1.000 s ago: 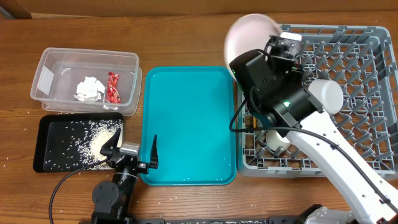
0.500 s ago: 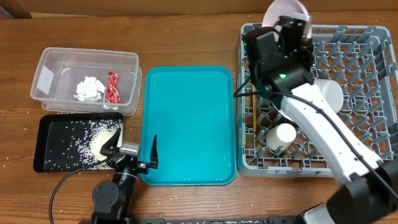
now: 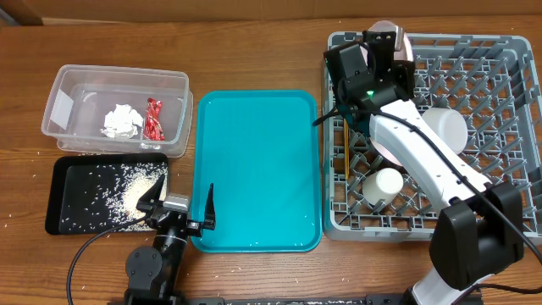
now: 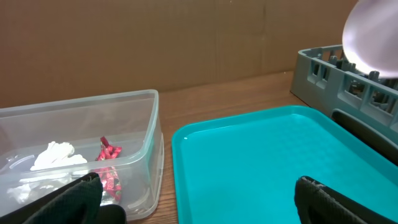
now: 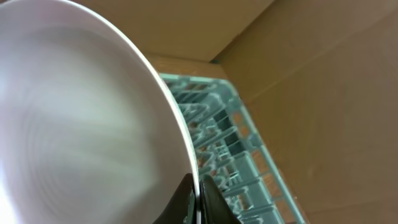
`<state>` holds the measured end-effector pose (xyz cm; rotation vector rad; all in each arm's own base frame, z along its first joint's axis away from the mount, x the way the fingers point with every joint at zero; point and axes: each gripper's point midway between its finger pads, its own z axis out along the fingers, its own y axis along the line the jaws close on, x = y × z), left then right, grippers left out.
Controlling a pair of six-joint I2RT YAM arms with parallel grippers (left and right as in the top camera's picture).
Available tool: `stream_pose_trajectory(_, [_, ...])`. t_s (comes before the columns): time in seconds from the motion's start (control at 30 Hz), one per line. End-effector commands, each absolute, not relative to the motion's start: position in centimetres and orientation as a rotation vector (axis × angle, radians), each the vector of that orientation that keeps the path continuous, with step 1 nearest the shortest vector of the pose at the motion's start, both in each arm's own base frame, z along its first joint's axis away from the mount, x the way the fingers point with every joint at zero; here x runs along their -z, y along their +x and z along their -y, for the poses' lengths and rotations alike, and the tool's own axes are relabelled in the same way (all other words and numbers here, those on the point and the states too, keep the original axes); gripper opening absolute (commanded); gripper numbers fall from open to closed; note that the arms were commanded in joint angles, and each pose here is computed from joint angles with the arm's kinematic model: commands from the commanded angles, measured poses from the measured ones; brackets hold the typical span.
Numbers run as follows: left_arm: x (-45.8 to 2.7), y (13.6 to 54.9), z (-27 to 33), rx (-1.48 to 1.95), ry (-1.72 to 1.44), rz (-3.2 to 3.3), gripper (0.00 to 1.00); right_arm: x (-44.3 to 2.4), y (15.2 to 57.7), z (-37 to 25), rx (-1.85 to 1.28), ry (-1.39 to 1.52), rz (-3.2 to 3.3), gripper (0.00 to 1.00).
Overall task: Sort waste into correct bins and load items into the dishwasher
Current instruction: 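Stand the white plate upright in the rack and release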
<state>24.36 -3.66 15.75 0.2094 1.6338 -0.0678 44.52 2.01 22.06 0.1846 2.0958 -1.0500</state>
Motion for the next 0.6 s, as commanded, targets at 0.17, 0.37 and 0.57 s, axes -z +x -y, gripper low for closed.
stream_pose_trajectory(0.17, [-15.7,24.4,3.4,0.05,0.206,-1.63,1.0,-17.8,43.3,-5.7,0.738,0.139,-2.336,0.2])
stream_pose_trajectory(0.37, [-15.7,24.4,3.4,0.05,0.206,-1.63,1.0,-19.5,42.4,-6.4,0.651,0.194,-2.317,0.43])
stream_pose_trajectory(0.57, [-15.7,24.4,3.4,0.05,0.206,-1.63,1.0,-26.2,39.8,-9.6,0.201,0.198,-2.275,0.53])
